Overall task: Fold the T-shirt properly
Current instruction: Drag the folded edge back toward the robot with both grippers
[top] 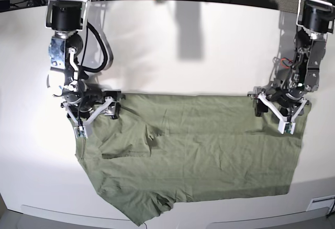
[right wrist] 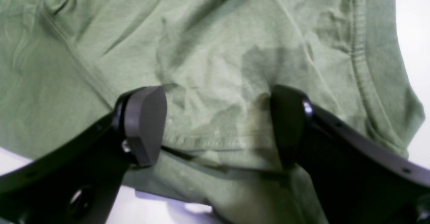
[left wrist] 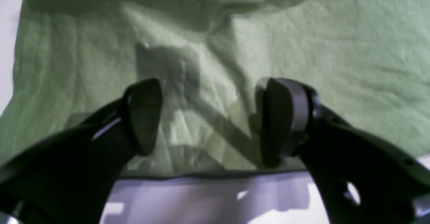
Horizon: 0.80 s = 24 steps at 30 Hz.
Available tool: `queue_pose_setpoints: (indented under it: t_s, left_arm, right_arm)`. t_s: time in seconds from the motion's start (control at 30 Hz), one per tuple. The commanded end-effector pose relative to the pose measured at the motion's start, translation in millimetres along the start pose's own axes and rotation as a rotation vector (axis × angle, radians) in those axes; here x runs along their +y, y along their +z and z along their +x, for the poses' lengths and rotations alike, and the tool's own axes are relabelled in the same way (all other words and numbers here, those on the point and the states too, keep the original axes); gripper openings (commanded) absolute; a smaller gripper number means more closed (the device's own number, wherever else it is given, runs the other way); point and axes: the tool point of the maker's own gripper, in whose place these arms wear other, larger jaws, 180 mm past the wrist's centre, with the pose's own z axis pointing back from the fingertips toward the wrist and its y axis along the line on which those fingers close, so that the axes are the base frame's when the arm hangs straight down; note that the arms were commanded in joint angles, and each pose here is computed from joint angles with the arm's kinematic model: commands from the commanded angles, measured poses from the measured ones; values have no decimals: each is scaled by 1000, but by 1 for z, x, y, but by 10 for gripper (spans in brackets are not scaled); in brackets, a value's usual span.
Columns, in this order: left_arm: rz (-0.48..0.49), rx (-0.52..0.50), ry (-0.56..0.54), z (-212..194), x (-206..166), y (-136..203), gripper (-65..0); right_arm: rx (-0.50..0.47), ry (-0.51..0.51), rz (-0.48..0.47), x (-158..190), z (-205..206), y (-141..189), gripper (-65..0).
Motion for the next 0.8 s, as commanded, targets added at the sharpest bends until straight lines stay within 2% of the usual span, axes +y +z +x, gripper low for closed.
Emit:
queue_pose_setpoints:
  t_s: [0.0, 0.3, 0.6, 0.77]
  left_arm:
    - [22, 56, -12, -9, 9, 2, -195]
    - [21, 117, -10, -23, 8, 4, -195]
    - [14, 208, -3, -70, 3, 12, -195]
    - [9, 260, 3, -99, 0, 20, -195]
  right_arm:
    - [1, 7, -10, -4, 4, 3, -175]
    - [43, 9, -16, -8, -19, 6, -175]
    - [43, 102, -44, -30, -30, 30, -175]
    - [66, 101, -35, -29, -47, 40, -175]
